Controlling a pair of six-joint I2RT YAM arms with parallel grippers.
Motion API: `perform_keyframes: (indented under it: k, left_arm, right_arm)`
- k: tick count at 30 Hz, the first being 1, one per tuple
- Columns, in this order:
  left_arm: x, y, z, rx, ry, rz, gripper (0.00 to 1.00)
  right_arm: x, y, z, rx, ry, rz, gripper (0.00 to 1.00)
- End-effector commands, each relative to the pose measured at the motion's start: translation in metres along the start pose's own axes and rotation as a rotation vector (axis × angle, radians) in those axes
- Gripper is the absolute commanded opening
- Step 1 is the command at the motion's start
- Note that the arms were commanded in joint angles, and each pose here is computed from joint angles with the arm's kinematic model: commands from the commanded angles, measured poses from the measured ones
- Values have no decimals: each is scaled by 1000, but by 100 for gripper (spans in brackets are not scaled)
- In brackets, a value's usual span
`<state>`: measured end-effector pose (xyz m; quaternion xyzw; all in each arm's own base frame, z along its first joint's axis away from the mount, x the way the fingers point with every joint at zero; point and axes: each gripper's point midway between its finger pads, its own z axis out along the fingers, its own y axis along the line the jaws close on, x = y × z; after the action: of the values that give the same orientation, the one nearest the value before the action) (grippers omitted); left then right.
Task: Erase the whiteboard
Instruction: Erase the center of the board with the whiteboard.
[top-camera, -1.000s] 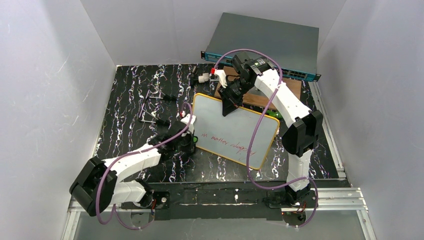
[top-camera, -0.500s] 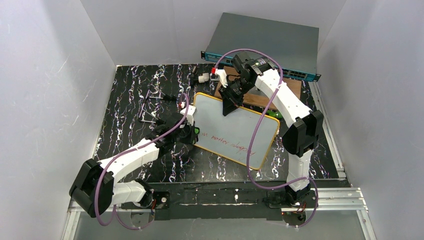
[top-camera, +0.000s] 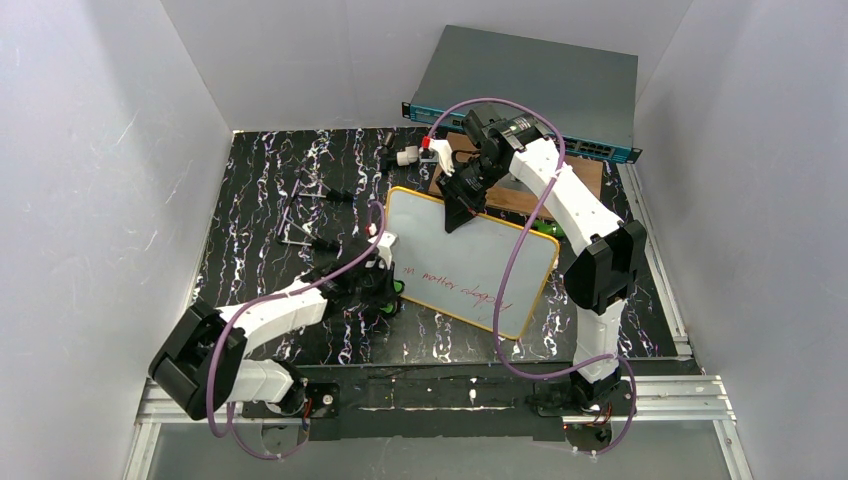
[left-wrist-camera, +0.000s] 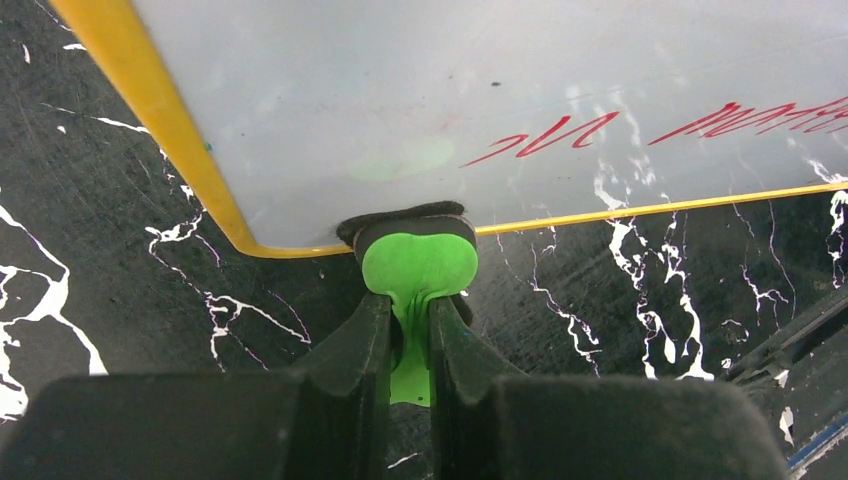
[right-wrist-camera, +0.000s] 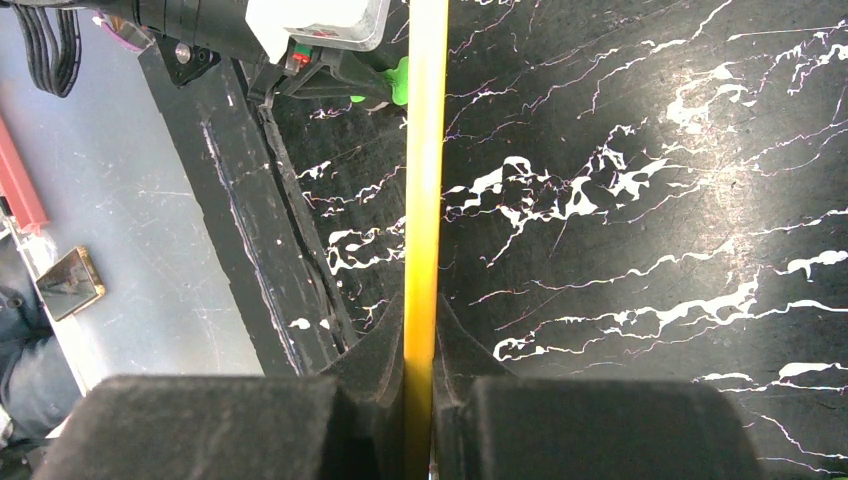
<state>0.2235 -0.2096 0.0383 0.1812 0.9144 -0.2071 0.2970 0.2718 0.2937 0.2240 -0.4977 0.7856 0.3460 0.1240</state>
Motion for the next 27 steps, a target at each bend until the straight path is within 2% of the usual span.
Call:
perform_keyframes:
  k: [1, 7, 11, 15, 23, 27]
  left_arm:
    - [-51, -17, -10, 37, -132, 39, 0]
    - [-97, -19, -31, -4, -252, 83, 0]
    - [-109, -21, -36, -11, -271, 99, 0]
    - [-88, -7, -27, -60, -228, 85, 0]
    - [-14, 3, 1, -34, -63, -7, 0]
    - [-3, 6, 5, -37, -42, -20, 0]
  right_arm:
    - [-1, 38, -3, -110, -16, -47, 1]
    - [-1, 38, -2, -112, -14, -47, 1]
    - [-1, 38, -2, -110, -13, -46, 1]
    - [0, 39, -3, -109, -13, -50, 1]
    - [1, 39, -2, -114, -12, -47, 1]
    - [1, 40, -1, -117, -11, -48, 1]
